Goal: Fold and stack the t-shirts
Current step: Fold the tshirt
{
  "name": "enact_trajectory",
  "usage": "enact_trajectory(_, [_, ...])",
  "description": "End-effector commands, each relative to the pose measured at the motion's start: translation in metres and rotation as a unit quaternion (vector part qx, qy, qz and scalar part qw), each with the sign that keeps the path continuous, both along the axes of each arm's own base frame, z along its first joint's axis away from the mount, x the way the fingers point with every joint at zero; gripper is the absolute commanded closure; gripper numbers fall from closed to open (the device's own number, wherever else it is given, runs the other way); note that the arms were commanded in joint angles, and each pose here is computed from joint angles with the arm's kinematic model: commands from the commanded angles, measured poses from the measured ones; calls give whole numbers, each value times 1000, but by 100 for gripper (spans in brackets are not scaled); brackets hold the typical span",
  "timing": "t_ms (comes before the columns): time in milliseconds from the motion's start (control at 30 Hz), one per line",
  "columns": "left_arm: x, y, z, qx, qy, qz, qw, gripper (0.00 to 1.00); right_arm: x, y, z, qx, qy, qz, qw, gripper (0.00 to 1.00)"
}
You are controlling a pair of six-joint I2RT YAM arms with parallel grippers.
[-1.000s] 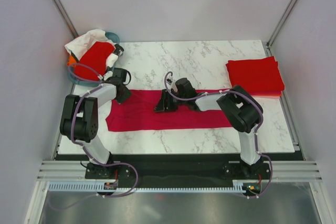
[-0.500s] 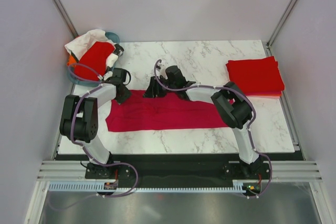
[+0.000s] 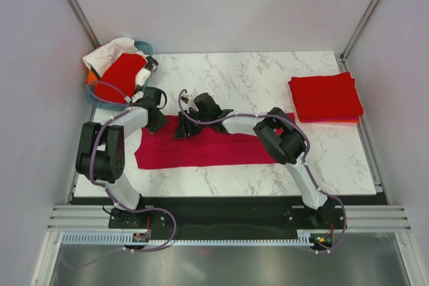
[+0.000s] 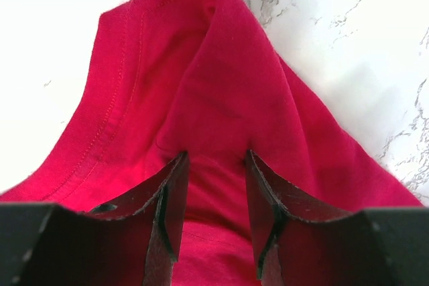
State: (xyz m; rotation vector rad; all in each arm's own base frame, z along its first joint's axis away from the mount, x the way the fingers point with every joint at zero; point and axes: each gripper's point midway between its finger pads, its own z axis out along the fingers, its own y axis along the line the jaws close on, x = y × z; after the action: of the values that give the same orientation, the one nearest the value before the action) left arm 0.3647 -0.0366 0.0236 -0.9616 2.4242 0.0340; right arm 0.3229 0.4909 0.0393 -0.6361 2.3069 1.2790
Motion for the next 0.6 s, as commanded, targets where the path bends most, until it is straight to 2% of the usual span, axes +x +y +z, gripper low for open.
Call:
enact_trajectory(0, [-2,4,10,4,-6,2,1000,53,8,5,8,4,-27,6,1000,55])
enact_trajectory(33, [-2,4,9,4,-5,2,1000,53,9,5,9,2,-28,6,1000,63])
enact_trajectory(100, [-2,4,9,4,-4,3,1000,53,9,3,9,-3,-32,4,999,70])
enact_trajectory(233, [-1,4,8,6,-4,2,1000,53,7,2,11,-4,-30,9,1000,94])
enact_trajectory(300, [-1,5,8,7,-4,2,1000,53,2,1,17,3,-26,17,1000,99])
enact_trajectory(400, [-1,5,9,8,-5,2,1000,53,-10,-1,28,17,-16,32,999,100])
enact_trajectory(567, [-1,5,9,7,-5,3,1000,53,-36,-10,40,34,8,70,997,92])
